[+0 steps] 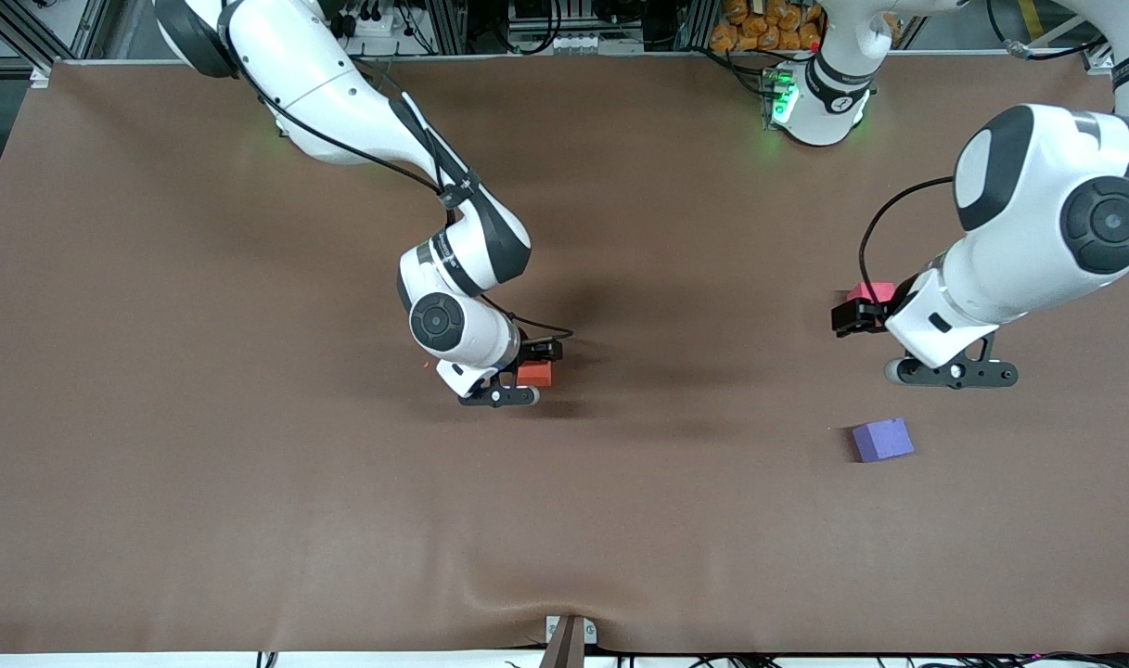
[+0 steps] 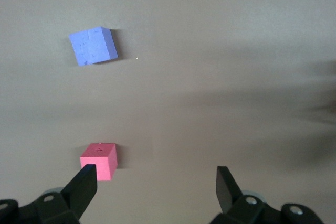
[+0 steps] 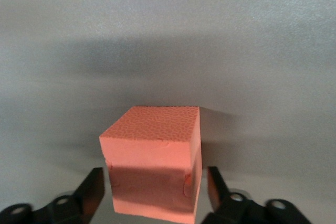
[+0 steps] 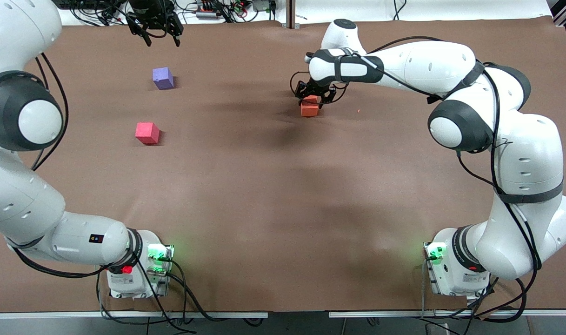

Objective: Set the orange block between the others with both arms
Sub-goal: 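Set the orange block down mid-table with the right gripper and open it, then grasp the orange block with the left gripper while the right gripper retracts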

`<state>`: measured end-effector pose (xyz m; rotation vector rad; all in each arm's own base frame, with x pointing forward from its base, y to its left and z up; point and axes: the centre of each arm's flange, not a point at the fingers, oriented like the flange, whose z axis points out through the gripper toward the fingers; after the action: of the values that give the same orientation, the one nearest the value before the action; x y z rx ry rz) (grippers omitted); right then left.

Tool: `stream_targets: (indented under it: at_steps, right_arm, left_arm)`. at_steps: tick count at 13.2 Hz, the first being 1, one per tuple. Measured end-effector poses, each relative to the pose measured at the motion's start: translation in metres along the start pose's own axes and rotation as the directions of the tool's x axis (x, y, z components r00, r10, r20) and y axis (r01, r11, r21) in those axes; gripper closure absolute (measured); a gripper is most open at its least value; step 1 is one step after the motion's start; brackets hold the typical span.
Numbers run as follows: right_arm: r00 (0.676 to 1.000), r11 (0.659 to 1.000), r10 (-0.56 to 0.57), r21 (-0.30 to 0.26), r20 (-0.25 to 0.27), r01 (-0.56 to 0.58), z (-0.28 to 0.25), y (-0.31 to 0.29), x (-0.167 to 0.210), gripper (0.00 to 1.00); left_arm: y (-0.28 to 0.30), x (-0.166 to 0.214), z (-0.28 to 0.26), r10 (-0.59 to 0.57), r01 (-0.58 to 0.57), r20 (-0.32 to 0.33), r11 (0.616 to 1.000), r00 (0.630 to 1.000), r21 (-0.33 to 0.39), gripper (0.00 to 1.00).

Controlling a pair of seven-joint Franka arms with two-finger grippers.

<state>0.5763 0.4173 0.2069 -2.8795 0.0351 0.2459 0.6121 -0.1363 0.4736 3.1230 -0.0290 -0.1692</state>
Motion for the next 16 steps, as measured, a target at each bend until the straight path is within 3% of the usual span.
stream_targets:
  at_steps: [1,4,8,12,16]
  right_arm:
    - [1.000,1.000,0.004,0.001,-0.003,-0.004,-0.002,0.002,0.002,0.00]
    - [0.999,0.999,0.037,0.007,-0.015,-0.037,-0.015,0.023,0.020,0.00]
    - [0.995,0.998,0.066,-0.011,0.072,-0.066,-0.071,0.059,0.044,0.00]
    - [1.000,0.991,0.020,-0.129,0.012,-0.018,-0.167,0.085,0.044,0.00]
    - [0.996,0.983,0.071,-0.175,0.053,-0.060,-0.262,0.122,0.018,0.00]
  left_arm:
    - [0.005,0.001,0.002,-0.021,0.021,0.001,1.000,1.000,0.000,0.00]
    - [0.043,0.003,0.013,-0.089,0.089,0.008,0.996,0.996,0.003,0.00]
    - [0.138,0.004,0.045,-0.162,0.162,-0.001,0.987,0.987,-0.003,0.00]
    - [0.240,-0.009,0.106,-0.144,0.143,-0.038,0.989,0.989,-0.034,0.00]
    - [0.328,-0.022,0.174,-0.147,0.131,-0.123,0.983,0.981,-0.131,0.00]
